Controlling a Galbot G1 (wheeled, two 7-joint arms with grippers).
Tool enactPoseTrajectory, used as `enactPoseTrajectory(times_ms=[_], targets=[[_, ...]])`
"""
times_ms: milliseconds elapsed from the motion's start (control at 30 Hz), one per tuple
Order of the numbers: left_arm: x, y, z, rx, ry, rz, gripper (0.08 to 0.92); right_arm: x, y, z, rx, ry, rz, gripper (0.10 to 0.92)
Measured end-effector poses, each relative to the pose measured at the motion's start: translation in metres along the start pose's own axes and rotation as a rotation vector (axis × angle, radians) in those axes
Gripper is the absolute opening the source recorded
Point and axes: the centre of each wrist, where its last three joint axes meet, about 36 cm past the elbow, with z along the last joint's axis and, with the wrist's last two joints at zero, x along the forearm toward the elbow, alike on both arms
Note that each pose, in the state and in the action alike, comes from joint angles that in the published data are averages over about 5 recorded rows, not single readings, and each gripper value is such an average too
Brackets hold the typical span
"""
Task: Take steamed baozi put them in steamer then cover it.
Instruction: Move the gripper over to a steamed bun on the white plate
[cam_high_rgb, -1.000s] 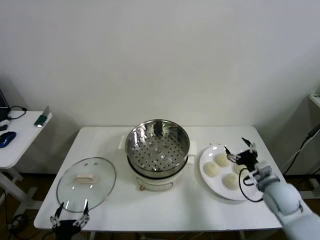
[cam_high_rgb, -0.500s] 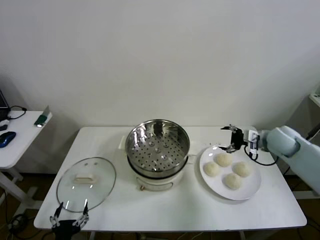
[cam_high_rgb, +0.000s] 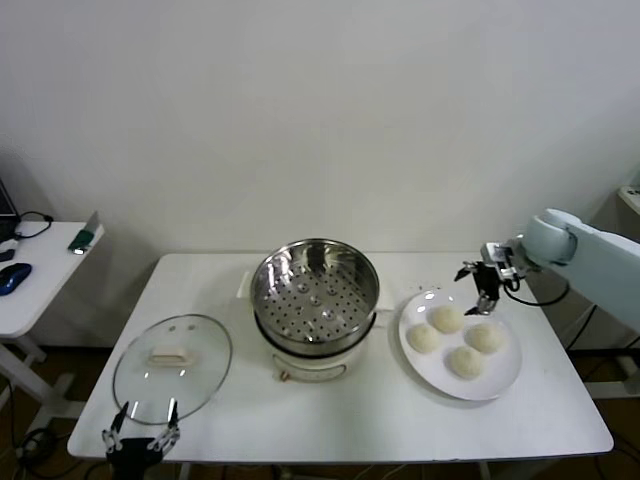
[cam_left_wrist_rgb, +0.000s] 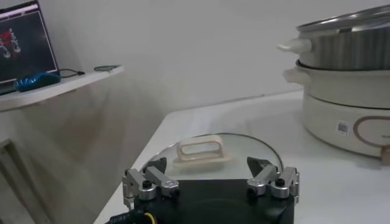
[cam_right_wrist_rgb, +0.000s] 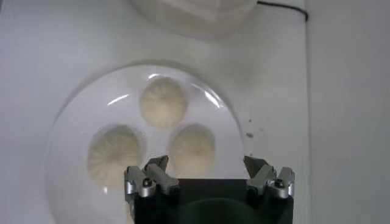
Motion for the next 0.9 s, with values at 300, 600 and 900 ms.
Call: enactPoseTrajectory(times_ms=[300, 600, 900], targets=[[0.001, -0.001, 0.001, -0.004, -0.002, -0.004, 0.823, -0.034, -0.015, -0.010, -0.011, 0.051, -0.051, 0.823], [0.002, -0.001, 0.005, -0.005, -0.002, -0.005, 0.823, -0.064, -0.020, -0.017, -0.029, 0.065, -0.076, 0.823], [0.001, -0.002, 0.007, -0.011, -0.003, -0.004, 0.823, -0.083, -0.021, -0.018, -0.036, 0.088, -0.076, 0.823]])
